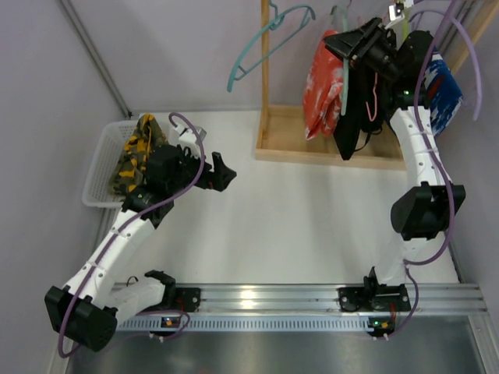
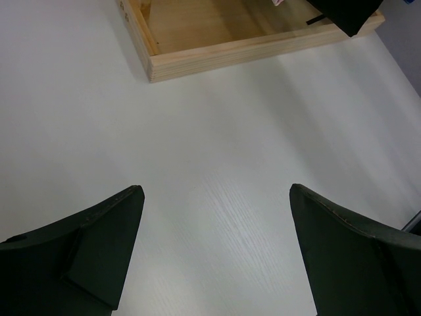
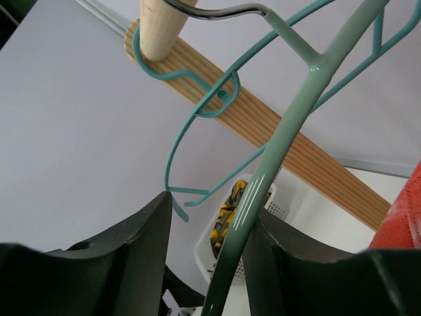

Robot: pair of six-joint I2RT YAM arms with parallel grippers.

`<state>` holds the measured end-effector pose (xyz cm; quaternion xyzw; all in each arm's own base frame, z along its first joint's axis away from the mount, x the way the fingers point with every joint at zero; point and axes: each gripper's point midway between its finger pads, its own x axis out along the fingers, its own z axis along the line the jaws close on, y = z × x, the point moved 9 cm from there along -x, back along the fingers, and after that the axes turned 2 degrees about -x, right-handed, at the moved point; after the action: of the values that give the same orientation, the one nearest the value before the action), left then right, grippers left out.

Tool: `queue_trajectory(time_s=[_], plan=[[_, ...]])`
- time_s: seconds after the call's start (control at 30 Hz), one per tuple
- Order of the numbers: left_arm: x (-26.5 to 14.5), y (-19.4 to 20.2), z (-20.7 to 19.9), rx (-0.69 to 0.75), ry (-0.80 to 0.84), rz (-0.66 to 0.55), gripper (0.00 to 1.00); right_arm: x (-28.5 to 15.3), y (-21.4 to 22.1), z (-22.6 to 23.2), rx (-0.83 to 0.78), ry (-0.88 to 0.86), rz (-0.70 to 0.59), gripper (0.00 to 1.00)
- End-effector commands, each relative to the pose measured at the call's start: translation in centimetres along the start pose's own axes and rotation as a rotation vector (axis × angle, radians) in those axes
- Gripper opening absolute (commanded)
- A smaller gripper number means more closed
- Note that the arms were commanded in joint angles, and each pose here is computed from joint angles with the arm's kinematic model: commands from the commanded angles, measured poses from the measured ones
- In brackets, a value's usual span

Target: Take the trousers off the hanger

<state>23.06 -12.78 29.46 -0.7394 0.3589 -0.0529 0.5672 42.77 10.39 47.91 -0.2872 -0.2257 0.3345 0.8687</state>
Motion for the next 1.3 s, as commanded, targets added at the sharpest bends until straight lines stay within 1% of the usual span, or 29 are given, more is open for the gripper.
queue_trajectory(time_s=[0.0, 0.03, 0.07, 0.13, 0.17, 0.23, 0.27, 0.33, 0.4, 0.5, 0.73, 0.97, 1.07, 1.1, 1.13, 1.27], plan=[[-0.1, -1.9, -0.5, 0.010, 0.025, -0.074, 0.99, 0.0, -0.6, 2.5, -0.036, -0.114, -0.022, 0.44], [-0.1, -1.9, -0.5, 0.011, 0.025, -0.076, 0.99, -0.1, -0.7, 2.8, -0.041, -0.126, -0.027, 0.40], [-0.1, -1.9, -0.5, 0.008, 0.023, -0.073, 0.99, -0.1, -0.7, 3.0, -0.037, -0.132, -0.028, 0.34], [0.0, -1.9, -0.5, 0.007, 0.026, -0.072, 0.98, -0.2, -0.8, 3.6, -0.044, -0.153, -0.034, 0.28], [0.0, -1.9, -0.5, 0.005, 0.027, -0.070, 0.99, -0.3, -0.9, 3.9, -0.037, -0.162, -0.038, 0.21], [0.1, -2.0, -0.5, 0.004, 0.027, -0.072, 0.99, -0.5, -1.2, 4.8, -0.050, -0.189, -0.050, 0.14], [0.1, -2.0, -0.5, 0.003, 0.026, -0.072, 0.99, -0.5, -1.4, 5.3, -0.057, -0.205, -0.053, 0.07], [0.1, -2.1, -0.5, 0.007, 0.028, -0.073, 0.99, -0.8, -1.9, 6.9, -0.105, -0.258, -0.069, 0.00], [0.1, -2.2, -0.5, 0.020, 0.032, -0.074, 0.99, -1.1, -2.2, 7.9, -0.136, -0.296, -0.079, 0.00], [-0.1, -2.7, -0.5, 0.045, 0.025, -0.090, 0.99, -2.0, -2.8, 10.3, -0.220, -0.396, -0.132, 0.00], [-0.1, -2.6, -0.6, 0.048, 0.030, -0.088, 0.99, -2.6, -3.9, 13.1, -0.301, -0.471, -0.188, 0.00], [-0.1, -2.9, -0.7, 0.047, 0.036, -0.092, 0.99, -3.5, -3.8, 14.7, -0.283, -0.479, -0.199, 0.00], [0.1, -3.1, -0.7, 0.064, 0.041, -0.091, 0.99, -4.1, -2.9, 14.6, -0.239, -0.464, -0.180, 0.00], [0.1, -3.2, -0.7, 0.067, 0.041, -0.091, 0.98, -4.0, -2.3, 13.5, -0.214, -0.444, -0.163, 0.00], [0.1, -3.3, -0.7, 0.073, 0.043, -0.093, 0.99, -4.6, -2.0, 14.3, -0.210, -0.453, -0.161, 0.00], [0.2, -3.2, -0.7, 0.084, 0.055, -0.093, 0.99, -5.4, -0.7, 14.4, -0.207, -0.466, -0.134, 0.00]])
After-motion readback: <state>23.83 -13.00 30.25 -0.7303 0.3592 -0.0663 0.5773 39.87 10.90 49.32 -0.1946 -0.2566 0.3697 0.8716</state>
